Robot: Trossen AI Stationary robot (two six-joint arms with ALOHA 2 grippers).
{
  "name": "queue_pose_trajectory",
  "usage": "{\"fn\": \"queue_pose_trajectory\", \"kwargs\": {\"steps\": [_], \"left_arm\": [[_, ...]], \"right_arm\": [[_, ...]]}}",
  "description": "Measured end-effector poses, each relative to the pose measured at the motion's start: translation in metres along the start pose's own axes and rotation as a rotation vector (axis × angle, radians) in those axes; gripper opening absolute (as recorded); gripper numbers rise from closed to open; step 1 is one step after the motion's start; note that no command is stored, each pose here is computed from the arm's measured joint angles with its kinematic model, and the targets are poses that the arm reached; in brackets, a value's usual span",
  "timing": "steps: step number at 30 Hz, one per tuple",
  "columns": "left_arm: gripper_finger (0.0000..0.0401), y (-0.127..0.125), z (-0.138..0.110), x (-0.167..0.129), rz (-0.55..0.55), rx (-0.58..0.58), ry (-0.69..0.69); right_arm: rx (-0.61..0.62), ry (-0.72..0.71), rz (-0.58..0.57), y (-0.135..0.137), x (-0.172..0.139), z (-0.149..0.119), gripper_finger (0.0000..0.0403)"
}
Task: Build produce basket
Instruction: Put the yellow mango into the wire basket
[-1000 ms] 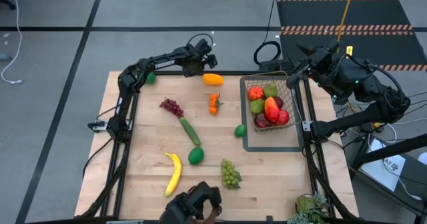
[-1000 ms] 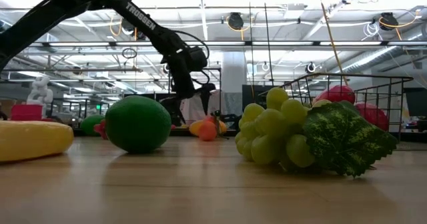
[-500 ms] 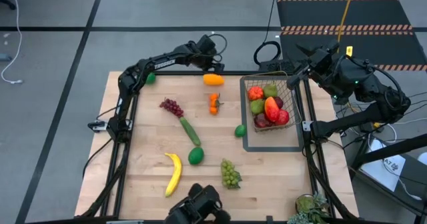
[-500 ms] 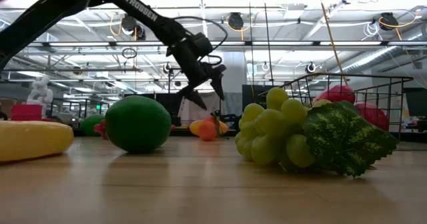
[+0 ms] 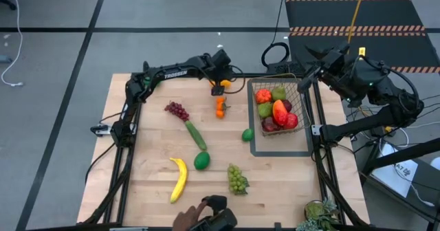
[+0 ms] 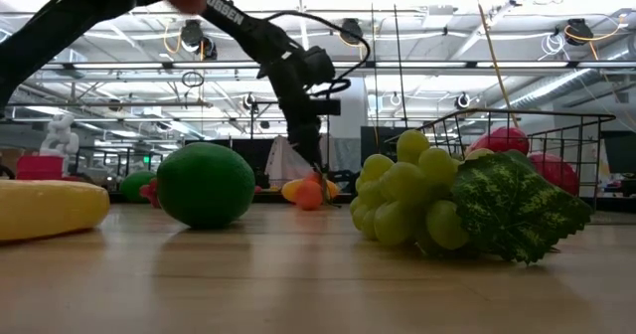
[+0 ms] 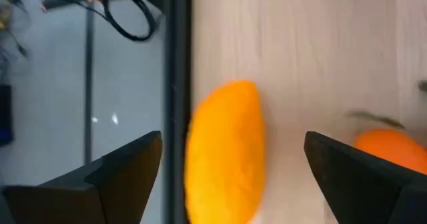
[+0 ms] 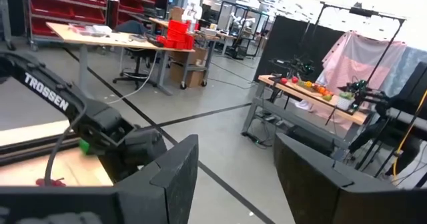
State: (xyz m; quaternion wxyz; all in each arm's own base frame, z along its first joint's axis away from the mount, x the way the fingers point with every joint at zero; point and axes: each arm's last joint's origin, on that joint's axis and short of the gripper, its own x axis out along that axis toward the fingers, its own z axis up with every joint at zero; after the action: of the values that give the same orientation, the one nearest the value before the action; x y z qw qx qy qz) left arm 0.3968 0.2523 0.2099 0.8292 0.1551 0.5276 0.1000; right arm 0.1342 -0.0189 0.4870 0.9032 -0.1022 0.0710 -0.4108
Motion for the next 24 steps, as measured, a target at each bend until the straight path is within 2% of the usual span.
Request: {"fn": "queue_pose_trajectory", "kwargs": {"steps": [16, 24], "left_arm": [[0.0365, -0.003, -0.044, 0.030, -0.037, -0.046, 0.077], [0.0365, -0.007, -0.056, 0.040, -0.017, -0.129, 0.084]], "right_arm": [[0.069, -0.001, 0.023, 0.004, -0.001, 0.000, 0.0187], [0.079, -0.019, 0.068, 0.010, -0.004, 0.003, 0.0187]]}}
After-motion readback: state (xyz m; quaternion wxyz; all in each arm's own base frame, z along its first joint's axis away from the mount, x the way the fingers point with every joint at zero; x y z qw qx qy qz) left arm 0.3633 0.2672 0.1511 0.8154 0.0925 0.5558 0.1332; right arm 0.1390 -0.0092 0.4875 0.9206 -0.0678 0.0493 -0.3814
